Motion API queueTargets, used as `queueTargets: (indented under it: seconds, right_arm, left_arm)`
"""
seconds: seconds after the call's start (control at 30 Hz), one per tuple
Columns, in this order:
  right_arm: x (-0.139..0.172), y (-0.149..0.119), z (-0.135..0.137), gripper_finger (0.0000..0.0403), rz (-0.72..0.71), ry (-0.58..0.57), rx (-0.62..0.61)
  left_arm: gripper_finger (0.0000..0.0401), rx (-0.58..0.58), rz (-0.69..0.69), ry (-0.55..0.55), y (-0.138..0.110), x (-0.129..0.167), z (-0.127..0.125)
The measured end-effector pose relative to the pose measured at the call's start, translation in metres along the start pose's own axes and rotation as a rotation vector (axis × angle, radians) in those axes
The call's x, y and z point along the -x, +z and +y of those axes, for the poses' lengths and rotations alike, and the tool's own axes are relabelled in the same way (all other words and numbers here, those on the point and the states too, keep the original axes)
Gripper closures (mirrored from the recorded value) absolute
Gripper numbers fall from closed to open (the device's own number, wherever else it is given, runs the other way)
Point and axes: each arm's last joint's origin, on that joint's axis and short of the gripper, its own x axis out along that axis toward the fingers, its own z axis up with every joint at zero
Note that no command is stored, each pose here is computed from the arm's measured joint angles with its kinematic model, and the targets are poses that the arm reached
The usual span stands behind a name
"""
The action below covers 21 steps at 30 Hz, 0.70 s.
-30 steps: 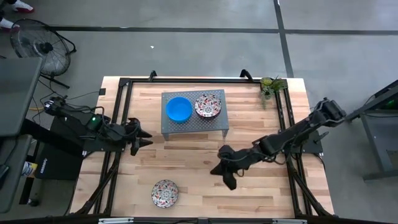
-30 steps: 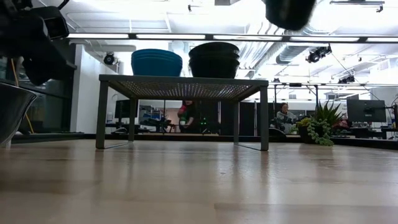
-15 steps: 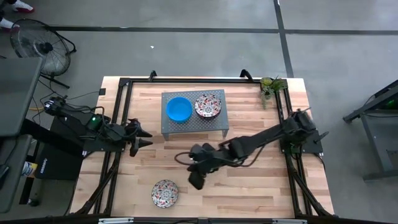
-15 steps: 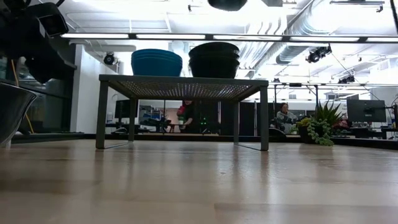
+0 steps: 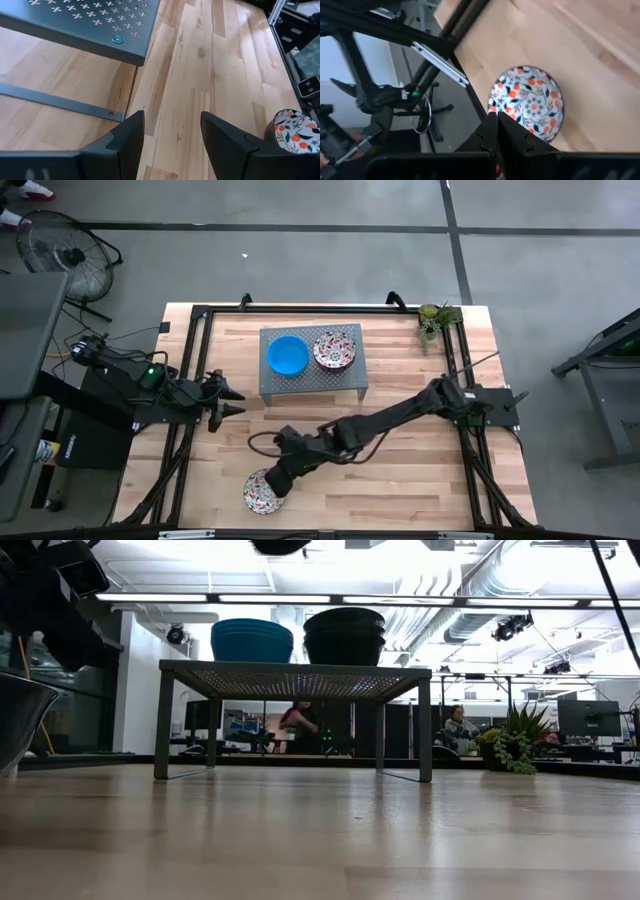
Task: Pick & Place Mini bowls
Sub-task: Stack the white bowl on top of the white bowls on the shelf
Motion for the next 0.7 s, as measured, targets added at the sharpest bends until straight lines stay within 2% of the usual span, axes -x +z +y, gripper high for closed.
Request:
queueTargets:
  seconds: [0.23, 0.57, 0.7]
  right_arm:
    - [-0.028, -0.017, -0.007, 0.0403, 0.053, -0.008, -0.062]
    - [-0.038, -0.033, -0.011, 0.0402, 0.038, -0.063, -0.064]
    - [-0.038, -0.042, -0.012, 0.0386, 0.031, -0.104, -0.028]
  left_arm:
    - [0.0211, -0.010, 0.004, 0.006, 0.000, 0.000, 0.000]
    - [0.0211, -0.010, 0.007, 0.002, -0.001, 0.000, 0.000]
    - [0.0211, -0.010, 0.006, 0.002, -0.001, 0.000, 0.000]
